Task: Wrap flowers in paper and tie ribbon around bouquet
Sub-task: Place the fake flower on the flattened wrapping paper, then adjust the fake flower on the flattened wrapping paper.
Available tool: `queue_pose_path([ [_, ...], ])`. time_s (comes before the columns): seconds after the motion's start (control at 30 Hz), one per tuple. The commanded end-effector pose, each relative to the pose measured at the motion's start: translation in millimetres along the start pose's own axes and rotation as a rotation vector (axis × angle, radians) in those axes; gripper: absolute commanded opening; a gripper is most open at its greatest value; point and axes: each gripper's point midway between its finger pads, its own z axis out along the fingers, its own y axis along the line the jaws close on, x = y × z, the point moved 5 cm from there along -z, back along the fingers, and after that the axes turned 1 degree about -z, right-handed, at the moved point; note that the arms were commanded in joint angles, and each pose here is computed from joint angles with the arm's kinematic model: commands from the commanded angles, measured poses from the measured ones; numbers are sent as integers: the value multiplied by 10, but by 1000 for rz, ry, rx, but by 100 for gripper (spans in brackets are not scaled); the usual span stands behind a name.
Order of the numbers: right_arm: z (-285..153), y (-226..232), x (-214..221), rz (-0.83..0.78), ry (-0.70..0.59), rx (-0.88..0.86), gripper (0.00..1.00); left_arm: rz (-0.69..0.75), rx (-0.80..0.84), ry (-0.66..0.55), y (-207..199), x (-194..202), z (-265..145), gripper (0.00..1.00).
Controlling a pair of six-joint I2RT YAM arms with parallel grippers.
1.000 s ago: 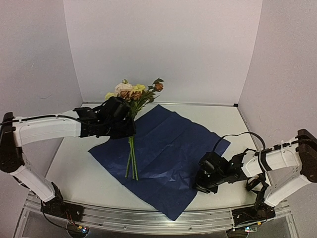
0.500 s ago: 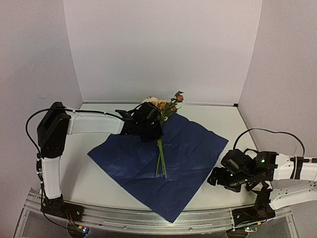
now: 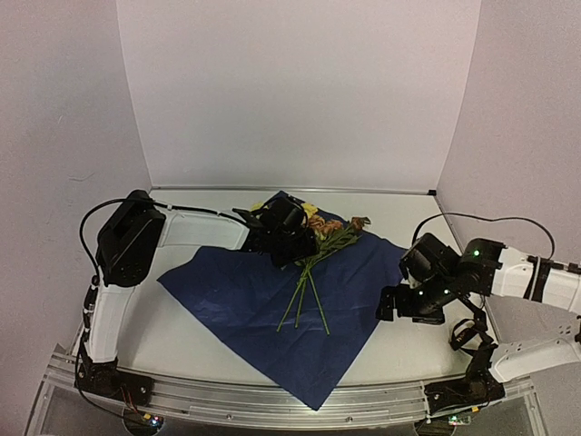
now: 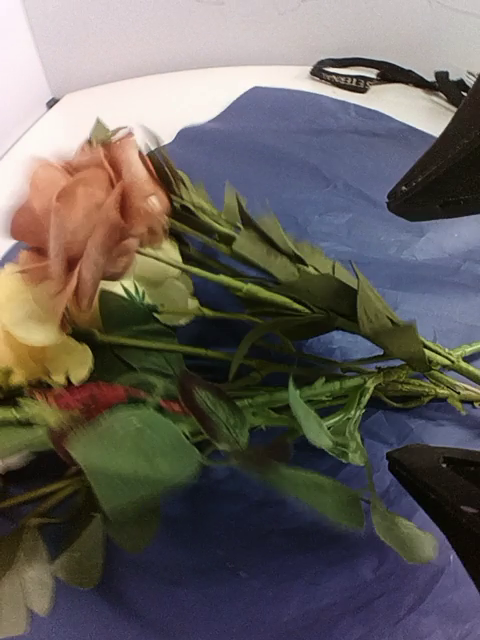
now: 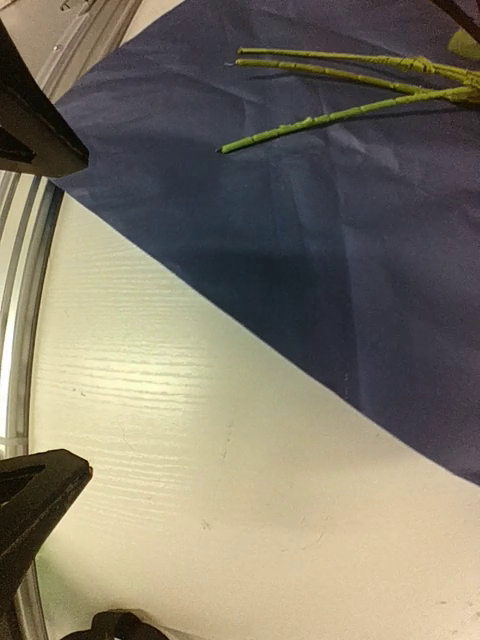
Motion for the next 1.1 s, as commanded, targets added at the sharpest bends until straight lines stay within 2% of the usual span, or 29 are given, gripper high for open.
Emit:
queue_pose_path([
  [0.0, -125, 230, -200, -69, 82, -94, 98, 19, 111, -105, -270, -315, -568, 88],
  [0.13, -129, 497, -509, -108, 113, -103, 96, -5, 56, -134, 39, -369, -983, 89],
  [0.27, 8, 785, -819, -91, 129, -93, 94, -142, -48, -150, 771, -383, -1377, 86],
  [0.4, 217, 998, -1102, -77, 112, -55, 93, -251, -148, -150, 1404, -242, -1752, 89],
  [0.6, 579, 1310, -1436, -125, 80, -18, 94, -343, -216, -71, 2059, 128, -1942, 94],
  [0.7, 770, 1380, -1540, -133, 72, 11, 95, -364, -179, -9, 2183, 258, -1935, 99],
  [0.93, 1123, 1532, -1650, -166, 60, 58, 96, -377, -113, 44, 2311, 351, -1812, 100],
  [1.07, 1303, 1683, -1693, -217, 45, 77, 95, -391, -98, 37, 2374, 317, -1743, 93],
])
